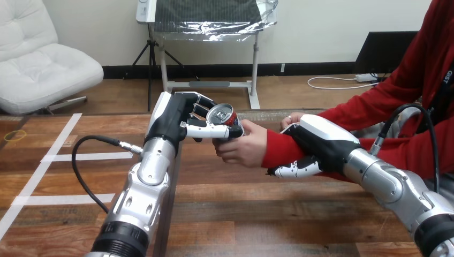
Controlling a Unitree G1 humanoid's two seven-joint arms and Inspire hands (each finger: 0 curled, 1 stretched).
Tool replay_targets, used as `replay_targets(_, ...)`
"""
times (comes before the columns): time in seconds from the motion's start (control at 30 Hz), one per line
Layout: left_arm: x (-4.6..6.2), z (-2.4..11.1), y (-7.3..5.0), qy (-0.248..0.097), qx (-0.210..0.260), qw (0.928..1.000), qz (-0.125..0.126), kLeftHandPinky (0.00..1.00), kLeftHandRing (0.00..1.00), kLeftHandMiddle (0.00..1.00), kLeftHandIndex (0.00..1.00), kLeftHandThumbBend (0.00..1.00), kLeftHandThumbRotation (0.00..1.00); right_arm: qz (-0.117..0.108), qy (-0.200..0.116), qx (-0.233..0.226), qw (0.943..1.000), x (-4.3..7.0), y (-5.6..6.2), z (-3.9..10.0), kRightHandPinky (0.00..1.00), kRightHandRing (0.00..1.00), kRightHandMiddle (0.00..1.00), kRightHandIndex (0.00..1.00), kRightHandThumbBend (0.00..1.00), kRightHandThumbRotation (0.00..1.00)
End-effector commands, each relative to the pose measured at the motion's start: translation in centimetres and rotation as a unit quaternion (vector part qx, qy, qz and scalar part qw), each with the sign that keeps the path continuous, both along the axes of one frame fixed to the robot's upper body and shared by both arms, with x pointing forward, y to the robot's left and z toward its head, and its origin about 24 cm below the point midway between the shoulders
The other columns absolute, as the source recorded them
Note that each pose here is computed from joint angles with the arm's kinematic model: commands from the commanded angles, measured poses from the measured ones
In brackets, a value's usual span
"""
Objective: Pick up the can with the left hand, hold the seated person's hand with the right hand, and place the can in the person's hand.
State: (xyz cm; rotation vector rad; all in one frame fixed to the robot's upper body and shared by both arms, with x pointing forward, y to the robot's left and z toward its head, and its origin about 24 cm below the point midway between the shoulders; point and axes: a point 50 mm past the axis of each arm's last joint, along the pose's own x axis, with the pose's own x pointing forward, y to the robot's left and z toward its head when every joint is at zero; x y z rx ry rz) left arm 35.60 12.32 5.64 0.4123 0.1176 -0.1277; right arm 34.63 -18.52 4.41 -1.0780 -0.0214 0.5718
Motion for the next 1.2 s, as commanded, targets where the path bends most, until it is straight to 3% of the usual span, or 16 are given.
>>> replay_targets(0.0,1.5,3.6,-2.0,-0.058,0.007,0.9979,-0.028,0.43,0.42,0.44,0.42,0.84,0.0,0.048,-0.071,0.06,0.9945,1.2,3.8,3.4,0.27,0.32,0.39,0.42,0.47,0.34)
replay_targets(0.23,1.4,3.4,-2.1,-0.055,0.01,0.9979,-0.033,0.45,0.43,0.44,0.43,0.84,0.0,0.044,-0.068,0.057,0.9951,1.3,3.7,3.3,0.27,0.32,0.39,0.42,0.47,0.34)
replay_targets(0.7,1.3,3.2,-1.8,-0.047,-0.004,0.9979,-0.044,0.36,0.39,0.42,0.42,0.83,0.0,0.038,-0.067,0.056,0.9954,1.1,3.0,3.0,0.28,0.33,0.4,0.43,0.47,0.34)
replay_targets(1.17,1.0,3.1,-1.3,-0.05,-0.001,0.9972,-0.055,0.34,0.4,0.43,0.43,0.8,0.0,0.03,-0.061,0.057,0.9961,0.9,2.3,2.7,0.29,0.34,0.41,0.46,0.47,0.34)
